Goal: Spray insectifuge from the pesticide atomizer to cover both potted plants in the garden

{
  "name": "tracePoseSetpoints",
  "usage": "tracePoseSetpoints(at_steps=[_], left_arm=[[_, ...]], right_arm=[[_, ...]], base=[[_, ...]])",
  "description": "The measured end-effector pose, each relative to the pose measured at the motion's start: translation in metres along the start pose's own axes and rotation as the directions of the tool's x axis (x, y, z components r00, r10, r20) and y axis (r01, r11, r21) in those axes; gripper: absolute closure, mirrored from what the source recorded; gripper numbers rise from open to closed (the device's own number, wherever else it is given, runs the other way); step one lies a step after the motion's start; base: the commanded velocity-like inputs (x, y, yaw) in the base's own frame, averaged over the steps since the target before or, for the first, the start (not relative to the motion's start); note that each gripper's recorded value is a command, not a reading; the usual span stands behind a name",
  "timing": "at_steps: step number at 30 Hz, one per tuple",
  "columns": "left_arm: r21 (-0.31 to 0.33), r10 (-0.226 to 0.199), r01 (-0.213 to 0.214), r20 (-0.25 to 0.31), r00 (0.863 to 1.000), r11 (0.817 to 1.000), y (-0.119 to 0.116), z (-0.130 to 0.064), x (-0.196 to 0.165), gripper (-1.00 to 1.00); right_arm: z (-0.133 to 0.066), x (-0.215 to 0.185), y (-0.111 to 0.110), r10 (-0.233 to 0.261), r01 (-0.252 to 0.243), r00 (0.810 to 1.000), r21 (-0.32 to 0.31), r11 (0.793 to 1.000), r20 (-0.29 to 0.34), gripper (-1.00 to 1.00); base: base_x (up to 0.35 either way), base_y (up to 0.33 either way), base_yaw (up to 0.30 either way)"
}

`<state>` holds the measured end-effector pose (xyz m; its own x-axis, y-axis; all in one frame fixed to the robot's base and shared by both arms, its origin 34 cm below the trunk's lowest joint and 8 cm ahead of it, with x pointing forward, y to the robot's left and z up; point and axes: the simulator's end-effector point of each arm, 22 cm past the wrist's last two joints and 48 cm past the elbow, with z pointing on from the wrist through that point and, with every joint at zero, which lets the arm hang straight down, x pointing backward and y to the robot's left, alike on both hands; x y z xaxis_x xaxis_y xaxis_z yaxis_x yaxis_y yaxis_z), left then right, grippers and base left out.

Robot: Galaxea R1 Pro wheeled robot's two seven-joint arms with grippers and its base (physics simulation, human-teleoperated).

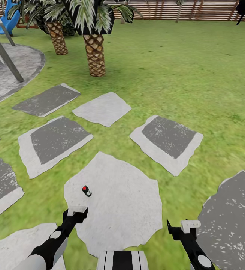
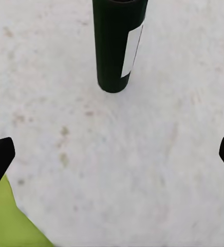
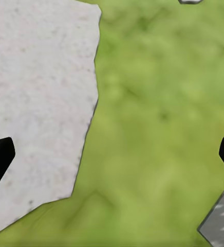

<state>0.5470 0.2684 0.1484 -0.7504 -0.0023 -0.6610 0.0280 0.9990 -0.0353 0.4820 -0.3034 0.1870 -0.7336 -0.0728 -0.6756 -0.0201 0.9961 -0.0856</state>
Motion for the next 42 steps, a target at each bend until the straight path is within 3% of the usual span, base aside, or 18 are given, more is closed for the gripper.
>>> tracePoseSetpoints(at_steps=[24,42], left_arm=[[0.003,0.003,-0.003,0.001,1.000,1.000,-0.0005,-0.0001,-0.0003,-1.00],[0.006,0.008,-0.008,0.000,1.000,1.000,-0.0010,-0.0001,0.0004,-1.00]], right_arm=[[-0.0001,0.0001,-0.0005,0.000,0.000,1.000,0.001,1.000,0.000,-1.00],[0.0000,0.0003,-0.0001,0.000,0.000,1.000,0.000,1.000,-0.001,-1.00]], base=[[0.132,0.000,0.000],[0.044,0.000,0.000]])
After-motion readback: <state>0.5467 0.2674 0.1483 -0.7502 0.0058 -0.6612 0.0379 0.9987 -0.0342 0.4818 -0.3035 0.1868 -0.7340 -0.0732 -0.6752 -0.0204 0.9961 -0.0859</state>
